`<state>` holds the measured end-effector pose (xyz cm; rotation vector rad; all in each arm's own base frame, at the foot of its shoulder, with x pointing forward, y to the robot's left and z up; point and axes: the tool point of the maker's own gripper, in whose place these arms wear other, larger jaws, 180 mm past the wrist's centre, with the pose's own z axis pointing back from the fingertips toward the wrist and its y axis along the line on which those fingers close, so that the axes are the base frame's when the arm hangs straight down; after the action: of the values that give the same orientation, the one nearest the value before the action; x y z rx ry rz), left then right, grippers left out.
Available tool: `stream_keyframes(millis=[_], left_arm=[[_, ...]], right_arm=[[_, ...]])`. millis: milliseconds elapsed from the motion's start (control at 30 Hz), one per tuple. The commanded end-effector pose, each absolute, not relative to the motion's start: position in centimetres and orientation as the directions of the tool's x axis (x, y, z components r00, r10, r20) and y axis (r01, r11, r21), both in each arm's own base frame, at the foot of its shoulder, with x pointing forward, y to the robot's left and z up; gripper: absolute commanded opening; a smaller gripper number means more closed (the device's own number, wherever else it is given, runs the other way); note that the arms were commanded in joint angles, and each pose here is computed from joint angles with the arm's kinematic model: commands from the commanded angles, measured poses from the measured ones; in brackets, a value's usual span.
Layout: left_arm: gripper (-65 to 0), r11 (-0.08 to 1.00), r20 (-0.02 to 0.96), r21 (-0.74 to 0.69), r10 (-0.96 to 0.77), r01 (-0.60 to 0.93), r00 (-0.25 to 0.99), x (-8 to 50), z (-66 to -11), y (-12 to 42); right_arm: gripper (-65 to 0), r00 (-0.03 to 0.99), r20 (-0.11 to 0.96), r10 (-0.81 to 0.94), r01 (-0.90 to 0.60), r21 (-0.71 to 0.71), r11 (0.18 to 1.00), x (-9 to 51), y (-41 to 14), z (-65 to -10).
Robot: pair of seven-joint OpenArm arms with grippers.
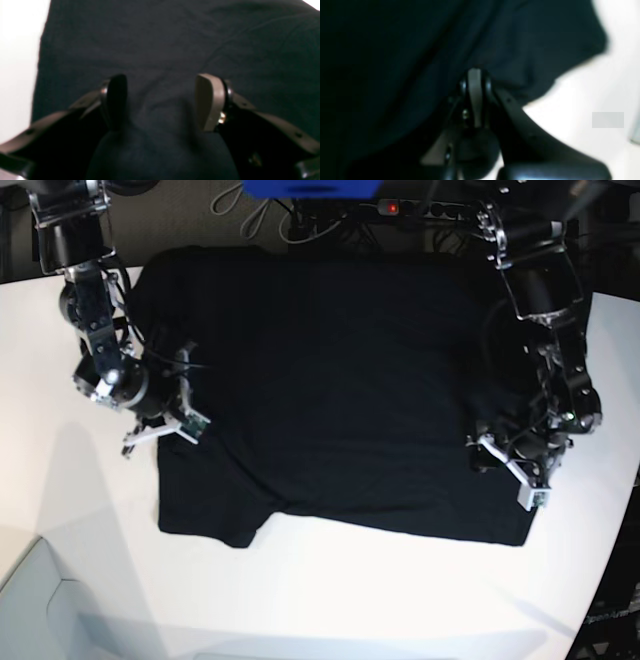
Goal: Layout the t-shirt on the table in an organized manner, then fold the t-shirt properly
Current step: 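Grasp the shirt sides with both grippers and stretch them apart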
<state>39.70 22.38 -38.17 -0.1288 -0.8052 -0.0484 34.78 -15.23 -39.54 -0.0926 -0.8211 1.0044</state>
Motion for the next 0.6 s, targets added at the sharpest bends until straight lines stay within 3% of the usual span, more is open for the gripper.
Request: stream_keyframes(millis=[0,233,567], left_arm=[[-23.5,0.992,0.771,-0.078,-0.001,0.097,0.637,41.2,-35.5,22.9],[-23.5,0.994,0.745,-0.032,-0.048,0.108,0.665,40.3,-34.4,23.3],[-23.5,0.991,0.649,0.062,-0.132,0.121,0.75,33.9,-37.0,24.9]], right_arm=[[-65.0,0.251,0.6,0.76,-0.673,-0.456,0.583,36.2,-15.5,-37.6],[-65.0,0.298,0.619,0.726,-0.624,-0.449,0.639,37.3,-17.3,-37.2],[-65.0,0.49,0.604,0.628,-0.608,-0.28,0.743,41.1,-19.0,-42.2]])
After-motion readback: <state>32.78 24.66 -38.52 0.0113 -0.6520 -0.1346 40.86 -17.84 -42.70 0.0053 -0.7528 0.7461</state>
